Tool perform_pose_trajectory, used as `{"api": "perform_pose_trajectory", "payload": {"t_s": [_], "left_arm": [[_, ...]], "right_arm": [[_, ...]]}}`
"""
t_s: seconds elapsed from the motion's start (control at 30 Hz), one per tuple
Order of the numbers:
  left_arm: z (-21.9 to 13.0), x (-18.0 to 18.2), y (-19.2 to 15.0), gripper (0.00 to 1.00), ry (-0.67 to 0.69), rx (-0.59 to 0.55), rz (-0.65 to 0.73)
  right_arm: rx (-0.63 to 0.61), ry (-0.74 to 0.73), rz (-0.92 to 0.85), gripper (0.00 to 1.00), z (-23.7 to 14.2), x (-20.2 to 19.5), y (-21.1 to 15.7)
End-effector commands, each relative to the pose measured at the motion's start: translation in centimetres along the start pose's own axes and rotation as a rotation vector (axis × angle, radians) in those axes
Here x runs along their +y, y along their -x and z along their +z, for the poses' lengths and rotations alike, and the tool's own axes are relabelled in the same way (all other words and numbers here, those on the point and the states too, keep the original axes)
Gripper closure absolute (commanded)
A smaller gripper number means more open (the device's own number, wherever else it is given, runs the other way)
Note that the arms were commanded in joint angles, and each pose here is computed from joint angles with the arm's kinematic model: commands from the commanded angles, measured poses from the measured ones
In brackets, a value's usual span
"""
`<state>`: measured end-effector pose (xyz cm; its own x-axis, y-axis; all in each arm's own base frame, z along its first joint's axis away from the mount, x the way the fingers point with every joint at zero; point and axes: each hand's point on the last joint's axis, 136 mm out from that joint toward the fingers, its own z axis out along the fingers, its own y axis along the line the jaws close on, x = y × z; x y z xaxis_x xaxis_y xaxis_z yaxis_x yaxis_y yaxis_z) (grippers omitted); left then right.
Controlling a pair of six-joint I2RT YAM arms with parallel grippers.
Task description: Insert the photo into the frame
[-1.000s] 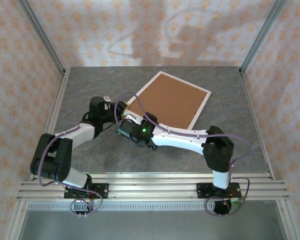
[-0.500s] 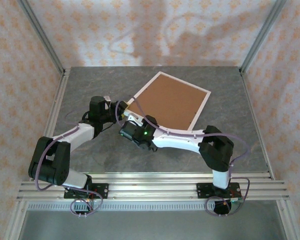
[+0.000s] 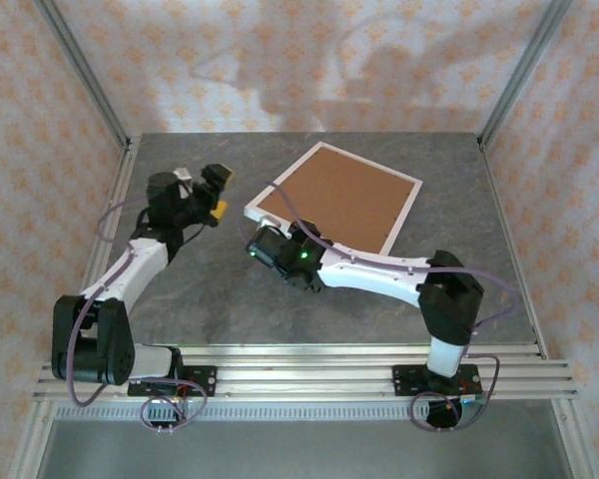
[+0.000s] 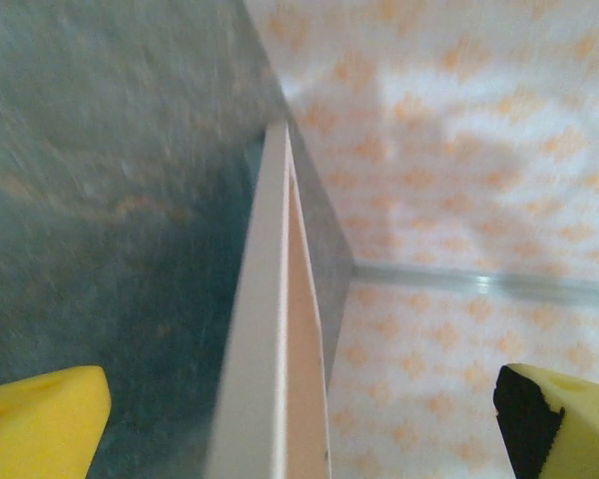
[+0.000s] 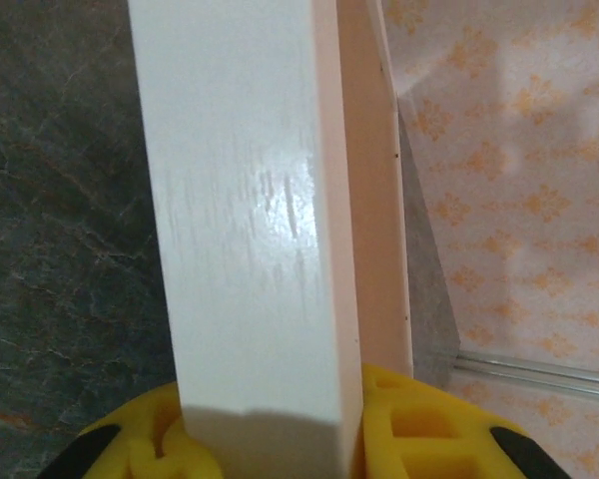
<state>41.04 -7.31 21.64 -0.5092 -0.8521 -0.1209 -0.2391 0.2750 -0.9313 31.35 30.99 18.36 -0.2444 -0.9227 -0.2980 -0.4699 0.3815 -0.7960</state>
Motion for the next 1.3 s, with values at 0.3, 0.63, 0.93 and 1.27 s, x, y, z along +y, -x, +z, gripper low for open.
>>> {"api": "perform_pose_trajectory", "payload": {"t_s": [0.3, 0.63, 0.93, 1.27], "left_arm": [[-3.4, 5.1, 4.4, 0.0, 0.099, -0.132, -0.08], [-3.7, 5.8, 2.6, 0.0, 0.13, -0.122, -0.049], [-1.2, 5.0, 0.3, 0.0, 0.137, -0.057, -0.015], [3.8, 1.8, -2.6, 0.0, 0.095, 0.026, 0.023]], "right_arm": [[-0.373, -0.047, 0.356, 1.0, -7.3, -11.7, 11.1], [-0.459, -0.03, 0.809, 1.0, -9.2, -19.4, 8.0], [-0.506, -0.109, 1.243, 1.0, -10.3, -21.8, -2.7], [-0.376, -0.227, 1.614, 1.0, -10.4, -21.7, -16.6]]}}
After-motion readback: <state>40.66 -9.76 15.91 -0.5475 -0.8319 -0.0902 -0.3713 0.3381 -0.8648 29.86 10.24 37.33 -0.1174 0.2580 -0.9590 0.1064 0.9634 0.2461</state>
